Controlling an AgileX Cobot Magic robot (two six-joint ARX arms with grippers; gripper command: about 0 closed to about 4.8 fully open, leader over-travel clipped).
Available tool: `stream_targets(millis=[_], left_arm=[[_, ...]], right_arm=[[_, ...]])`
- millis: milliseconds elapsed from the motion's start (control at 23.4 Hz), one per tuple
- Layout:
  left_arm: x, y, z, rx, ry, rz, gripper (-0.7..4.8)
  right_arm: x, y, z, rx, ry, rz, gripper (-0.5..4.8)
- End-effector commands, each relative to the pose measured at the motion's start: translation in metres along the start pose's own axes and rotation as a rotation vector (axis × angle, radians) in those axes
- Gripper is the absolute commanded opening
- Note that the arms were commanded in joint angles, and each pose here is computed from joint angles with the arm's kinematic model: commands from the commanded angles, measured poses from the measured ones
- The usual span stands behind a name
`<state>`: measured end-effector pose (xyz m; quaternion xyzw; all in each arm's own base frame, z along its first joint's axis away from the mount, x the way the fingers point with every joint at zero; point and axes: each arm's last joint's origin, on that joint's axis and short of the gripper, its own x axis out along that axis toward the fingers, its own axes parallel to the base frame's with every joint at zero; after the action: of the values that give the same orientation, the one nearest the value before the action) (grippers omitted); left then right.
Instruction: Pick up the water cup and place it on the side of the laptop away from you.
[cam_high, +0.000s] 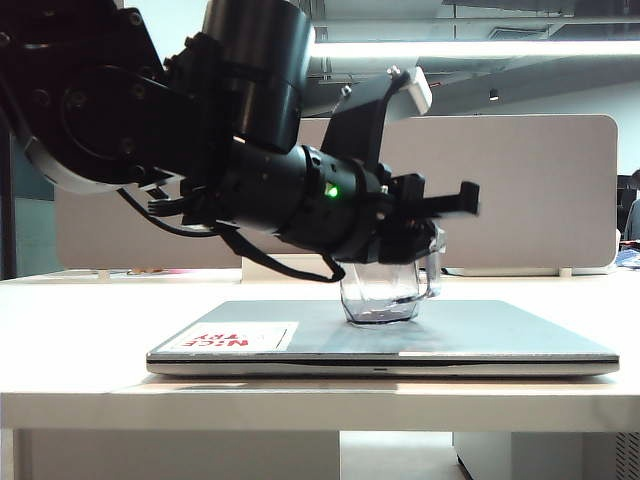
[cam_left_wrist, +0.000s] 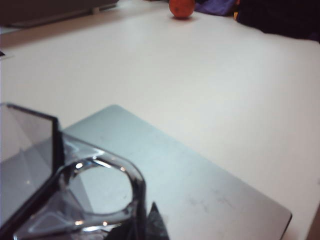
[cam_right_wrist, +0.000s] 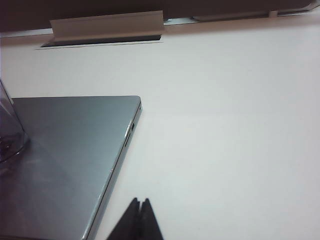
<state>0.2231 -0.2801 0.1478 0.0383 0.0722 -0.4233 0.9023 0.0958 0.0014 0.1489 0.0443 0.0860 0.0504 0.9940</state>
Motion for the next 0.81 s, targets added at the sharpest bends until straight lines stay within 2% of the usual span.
stream_targets(millis=[43, 128, 256, 427, 555, 684, 812], left_arm=[[0.006, -0.001, 0.015, -0.006, -0.073, 0.003, -0.06], [0.017, 0.000, 0.029, -0.006, -0.048, 0.028, -0.06], [0.039, 0.002, 0.060, 0.001, 0.059, 0.121, -0.06], [0.050, 0.013, 0.100, -0.011, -0.028, 0.215, -0.06], [0.059, 0.032, 0.120, -0.024, -0.089, 0.288, -0.06], [0.067, 0.050, 0.128, -0.057, -0.117, 0.323, -0.06], [0.079, 0.067, 0.129, -0.071, -0.098, 0.357, -0.06]], right_arm=[[0.001, 0.000, -0.001, 0.002, -0.007, 0.001, -0.01], [0.001, 0.000, -0.001, 0.002, -0.006, 0.001, -0.01], [0.001, 0.000, -0.001, 0.002, -0.007, 0.001, -0.01], [0.001, 0.000, -0.001, 0.002, -0.006, 0.001, -0.01], [0.001, 0.000, -0.001, 0.002, -0.006, 0.001, -0.01], [0.001, 0.000, -0.001, 0.002, -0.006, 0.001, -0.01], [0.001, 0.000, -0.001, 0.002, -0.006, 0.001, -0.01]])
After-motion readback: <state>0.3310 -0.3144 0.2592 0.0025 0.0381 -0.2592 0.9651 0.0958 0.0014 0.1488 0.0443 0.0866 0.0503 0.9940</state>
